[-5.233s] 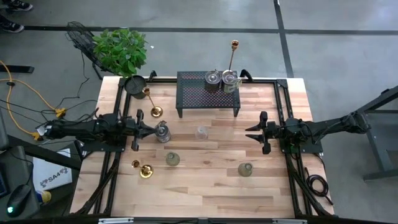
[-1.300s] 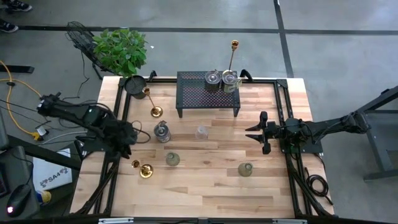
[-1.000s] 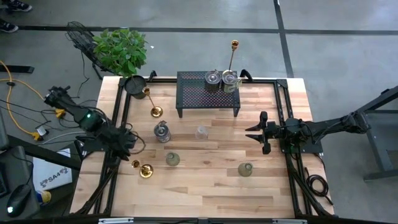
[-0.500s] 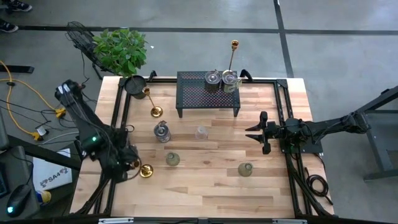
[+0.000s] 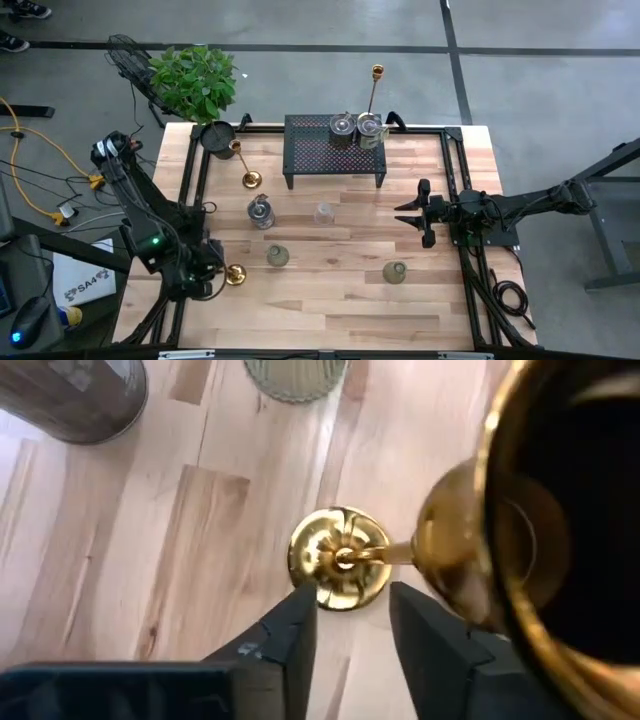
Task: Pick & Place candle stick holders
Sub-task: Put the bottom gold candle holder on the shelf aligned with the other gold candle holder on the shelf
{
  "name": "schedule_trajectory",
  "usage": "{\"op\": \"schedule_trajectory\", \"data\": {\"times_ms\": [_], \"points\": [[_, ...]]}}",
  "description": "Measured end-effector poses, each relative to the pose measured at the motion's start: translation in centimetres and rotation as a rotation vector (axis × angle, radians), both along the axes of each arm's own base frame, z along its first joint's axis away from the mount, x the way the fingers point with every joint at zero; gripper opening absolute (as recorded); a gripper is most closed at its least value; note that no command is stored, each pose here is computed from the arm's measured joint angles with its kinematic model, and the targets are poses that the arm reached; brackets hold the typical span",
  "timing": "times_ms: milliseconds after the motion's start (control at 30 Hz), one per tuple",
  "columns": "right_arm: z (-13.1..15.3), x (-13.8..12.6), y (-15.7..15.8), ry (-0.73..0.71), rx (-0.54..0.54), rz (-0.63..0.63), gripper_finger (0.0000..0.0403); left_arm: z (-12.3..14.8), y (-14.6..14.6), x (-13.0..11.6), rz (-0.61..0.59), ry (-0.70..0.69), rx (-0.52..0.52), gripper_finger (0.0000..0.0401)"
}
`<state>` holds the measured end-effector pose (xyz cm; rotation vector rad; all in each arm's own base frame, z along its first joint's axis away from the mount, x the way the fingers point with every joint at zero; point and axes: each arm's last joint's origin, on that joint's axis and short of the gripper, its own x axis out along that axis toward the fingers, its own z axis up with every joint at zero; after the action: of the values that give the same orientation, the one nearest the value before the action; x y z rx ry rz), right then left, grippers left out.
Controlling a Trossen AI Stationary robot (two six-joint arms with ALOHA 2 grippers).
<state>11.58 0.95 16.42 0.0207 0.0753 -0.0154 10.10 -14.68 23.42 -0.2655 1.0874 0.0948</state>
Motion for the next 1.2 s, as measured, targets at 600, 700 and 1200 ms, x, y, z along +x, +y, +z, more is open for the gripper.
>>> {"op": "schedule_trajectory", "data": {"times_ms": [600,700,1200], "points": [[0.00,0.00,0.00,0.000,0.000,0.000,0.0099,0.15,0.10,0.23,0.069,-0.093,0.026,0.0234],[0.00,0.00,0.00,0.000,0.000,0.000,0.0099,0.17,0.07,0.25,0.070,-0.095,0.022,0.0234],[0.00,0.00,0.00,0.000,0.000,0.000,0.0099,0.30,-0.23,0.44,0.074,-0.117,-0.013,0.0121]]}}
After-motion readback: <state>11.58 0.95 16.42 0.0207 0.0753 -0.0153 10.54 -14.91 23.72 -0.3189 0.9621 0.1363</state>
